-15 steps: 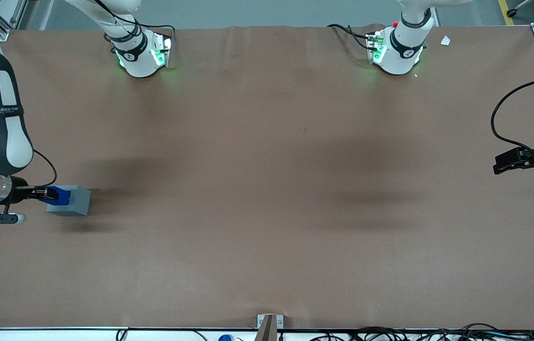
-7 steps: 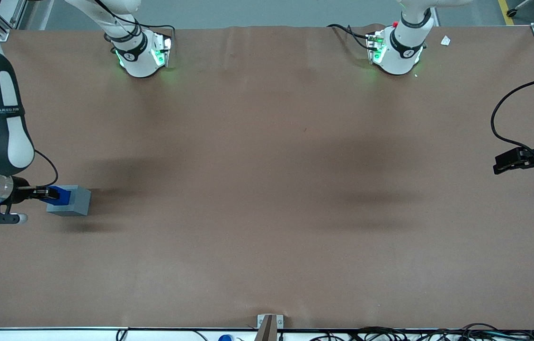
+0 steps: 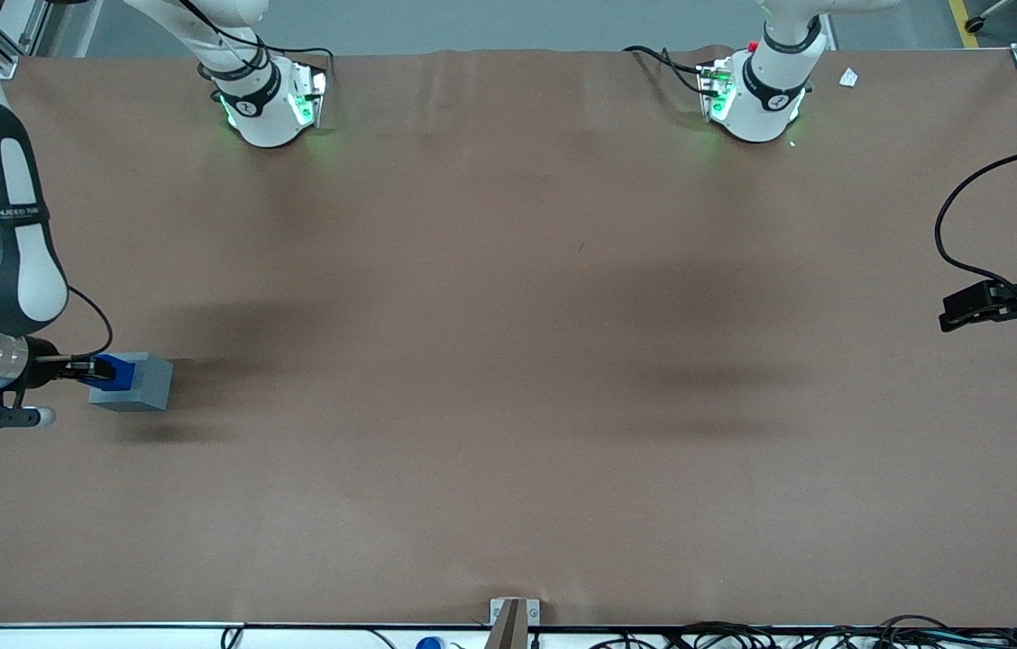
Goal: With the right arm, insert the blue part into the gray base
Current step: 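Lower the blue cube into the gray base's square opening, then open the right gripper to release the blue cube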
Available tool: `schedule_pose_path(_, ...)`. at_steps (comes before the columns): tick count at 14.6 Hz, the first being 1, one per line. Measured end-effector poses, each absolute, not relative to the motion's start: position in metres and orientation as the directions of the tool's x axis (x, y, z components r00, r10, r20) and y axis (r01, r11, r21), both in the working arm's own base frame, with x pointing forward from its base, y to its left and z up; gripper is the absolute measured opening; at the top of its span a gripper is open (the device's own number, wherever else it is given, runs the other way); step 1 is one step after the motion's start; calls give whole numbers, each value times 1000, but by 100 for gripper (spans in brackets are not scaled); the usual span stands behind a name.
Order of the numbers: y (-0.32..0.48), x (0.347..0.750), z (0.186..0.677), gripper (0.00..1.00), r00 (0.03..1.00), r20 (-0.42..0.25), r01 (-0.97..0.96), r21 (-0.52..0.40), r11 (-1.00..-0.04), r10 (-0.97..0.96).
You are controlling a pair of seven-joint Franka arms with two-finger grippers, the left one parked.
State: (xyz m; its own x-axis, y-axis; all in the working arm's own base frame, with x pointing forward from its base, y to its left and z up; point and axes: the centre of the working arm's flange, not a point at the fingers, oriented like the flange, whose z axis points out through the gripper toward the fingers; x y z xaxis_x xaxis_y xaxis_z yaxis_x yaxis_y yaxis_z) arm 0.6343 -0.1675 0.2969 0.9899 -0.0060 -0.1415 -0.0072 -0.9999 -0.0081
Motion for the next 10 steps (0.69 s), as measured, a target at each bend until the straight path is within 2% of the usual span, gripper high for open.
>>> schedule_pose_path(1, -167, 634, 295, 51, 990, -144, -7, -9, -1000, -6)
schedule_pose_path(2, -167, 634, 294, 56, 989, -145, -7, -9, -1000, -6)
schedule_pose_path(7, -168, 636, 296, 100, 990, -138, -5, -7, -1000, -4)
schedule_pose_path(10, -168, 636, 299, 100, 989, -149, -6, -10, -1000, -4)
